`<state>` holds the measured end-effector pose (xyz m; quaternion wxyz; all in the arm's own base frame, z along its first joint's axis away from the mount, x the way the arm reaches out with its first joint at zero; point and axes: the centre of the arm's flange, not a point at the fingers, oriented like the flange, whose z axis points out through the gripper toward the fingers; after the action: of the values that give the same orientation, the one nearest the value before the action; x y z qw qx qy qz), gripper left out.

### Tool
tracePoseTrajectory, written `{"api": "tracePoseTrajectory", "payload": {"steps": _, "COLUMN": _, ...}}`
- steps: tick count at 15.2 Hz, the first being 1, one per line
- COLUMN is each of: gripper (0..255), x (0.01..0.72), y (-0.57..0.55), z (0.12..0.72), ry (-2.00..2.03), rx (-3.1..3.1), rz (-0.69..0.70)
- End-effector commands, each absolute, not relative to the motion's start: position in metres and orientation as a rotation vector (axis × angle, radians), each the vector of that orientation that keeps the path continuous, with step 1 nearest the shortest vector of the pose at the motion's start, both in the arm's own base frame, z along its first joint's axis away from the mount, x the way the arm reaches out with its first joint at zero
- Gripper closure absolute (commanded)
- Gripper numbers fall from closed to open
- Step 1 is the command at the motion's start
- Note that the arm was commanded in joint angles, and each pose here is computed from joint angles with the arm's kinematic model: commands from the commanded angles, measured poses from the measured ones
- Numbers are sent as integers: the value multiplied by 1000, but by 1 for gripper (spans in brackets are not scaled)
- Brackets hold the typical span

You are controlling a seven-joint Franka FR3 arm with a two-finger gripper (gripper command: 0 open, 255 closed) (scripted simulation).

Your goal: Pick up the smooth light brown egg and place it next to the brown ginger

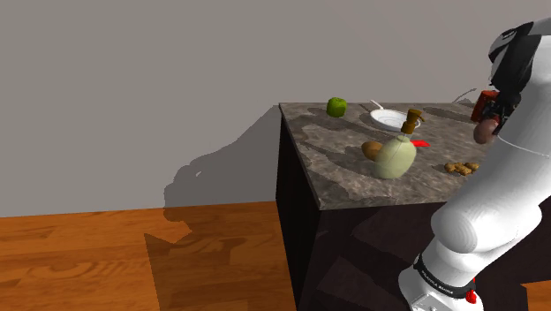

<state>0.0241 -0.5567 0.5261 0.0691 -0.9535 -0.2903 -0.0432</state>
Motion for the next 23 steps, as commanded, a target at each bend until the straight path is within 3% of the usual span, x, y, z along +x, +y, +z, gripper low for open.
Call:
{"api": "tracePoseTrajectory", "payload": {"steps": 1, "gripper": 255, "x": 23, "y": -557, "z": 517, "ry": -876, "rx": -2870, "rz": -130}}
{"api": "tracePoseTrajectory", "payload": {"steps": 23, "gripper": 255, "x": 23, "y": -557, "z": 409, "ry": -876, "rx": -2870, "rz": -130}}
